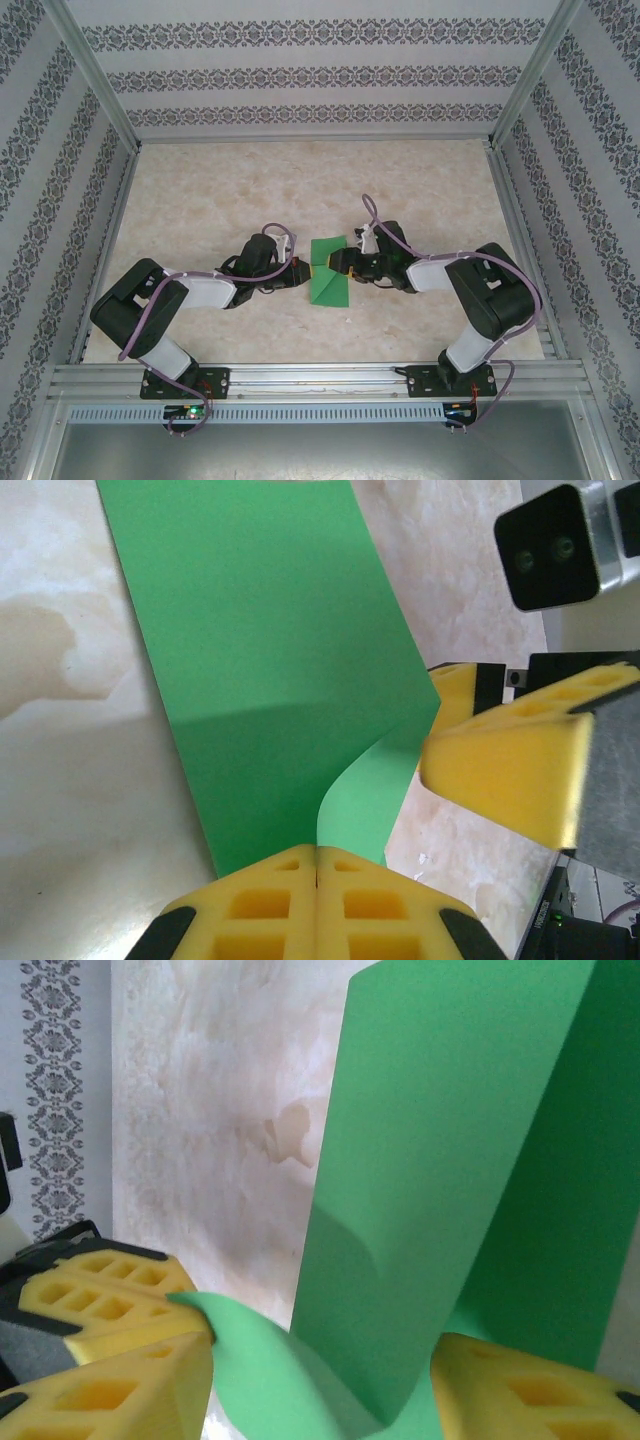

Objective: Fold a paper plane with a square sheet of paper (fold left side to right side)
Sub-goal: Turn over the paper at the center of the table.

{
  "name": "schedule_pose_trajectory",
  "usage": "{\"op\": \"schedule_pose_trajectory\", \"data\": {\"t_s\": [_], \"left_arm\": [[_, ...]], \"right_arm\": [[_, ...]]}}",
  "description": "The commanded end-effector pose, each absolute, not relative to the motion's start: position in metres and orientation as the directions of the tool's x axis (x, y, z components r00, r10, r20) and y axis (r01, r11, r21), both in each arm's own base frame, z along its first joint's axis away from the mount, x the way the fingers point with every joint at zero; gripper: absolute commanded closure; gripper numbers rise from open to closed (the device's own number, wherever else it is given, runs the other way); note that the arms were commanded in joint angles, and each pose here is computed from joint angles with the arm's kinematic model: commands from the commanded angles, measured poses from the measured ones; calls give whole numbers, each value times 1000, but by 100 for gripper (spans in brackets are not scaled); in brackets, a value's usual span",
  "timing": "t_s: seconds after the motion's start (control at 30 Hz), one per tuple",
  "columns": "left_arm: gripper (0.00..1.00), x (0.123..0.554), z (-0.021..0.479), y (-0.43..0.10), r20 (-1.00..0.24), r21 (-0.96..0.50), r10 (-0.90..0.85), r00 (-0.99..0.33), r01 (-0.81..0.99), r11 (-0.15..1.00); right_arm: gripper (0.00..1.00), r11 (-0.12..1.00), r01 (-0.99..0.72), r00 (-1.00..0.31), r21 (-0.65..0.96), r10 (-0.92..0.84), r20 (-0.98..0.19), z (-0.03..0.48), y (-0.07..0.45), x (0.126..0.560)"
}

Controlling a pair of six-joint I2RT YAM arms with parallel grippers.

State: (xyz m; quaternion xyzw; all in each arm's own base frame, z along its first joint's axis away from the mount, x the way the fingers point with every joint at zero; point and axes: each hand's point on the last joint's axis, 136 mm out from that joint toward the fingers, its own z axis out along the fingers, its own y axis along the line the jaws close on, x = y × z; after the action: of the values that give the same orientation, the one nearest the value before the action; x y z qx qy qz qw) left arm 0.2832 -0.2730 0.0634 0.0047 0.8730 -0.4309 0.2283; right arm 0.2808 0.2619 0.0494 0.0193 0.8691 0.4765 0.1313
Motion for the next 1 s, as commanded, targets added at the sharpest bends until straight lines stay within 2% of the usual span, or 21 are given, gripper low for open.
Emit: {"op": "schedule_pose_trajectory", "data": {"t_s": [0.0,0.13,0.33,0.47,0.6,0.7,0.87,0.97], "left_arm": [[100,291,71,-270,-429,-755,-221,-876,213,620],[99,291,68,-268,-423,-752,-227,-878,200,628],[89,292,63,-266,-415,-745,-233,-880,181,642],[76,292,66,-260,-421,-734,-251,-872,164,659],[71,291,80,-251,-456,-713,-261,-851,174,679],[66,288,96,-241,-493,-685,-258,-831,189,703],[54,280,127,-222,-572,-644,-269,-775,221,732],[43,274,150,-213,-617,-635,-281,-735,255,729]], "right_arm": [[47,503,-132,-960,854,148,-236,61,275,286],[52,503,-123,-962,855,151,-227,56,275,285],[63,504,-119,-962,856,155,-225,54,276,286],[75,504,-118,-961,855,158,-226,53,276,286],[91,499,-128,-957,857,163,-238,58,276,288],[99,489,-148,-952,860,167,-258,68,276,290],[100,460,-227,-925,858,173,-338,97,274,295],[100,437,-283,-900,854,188,-394,121,269,299]]}}
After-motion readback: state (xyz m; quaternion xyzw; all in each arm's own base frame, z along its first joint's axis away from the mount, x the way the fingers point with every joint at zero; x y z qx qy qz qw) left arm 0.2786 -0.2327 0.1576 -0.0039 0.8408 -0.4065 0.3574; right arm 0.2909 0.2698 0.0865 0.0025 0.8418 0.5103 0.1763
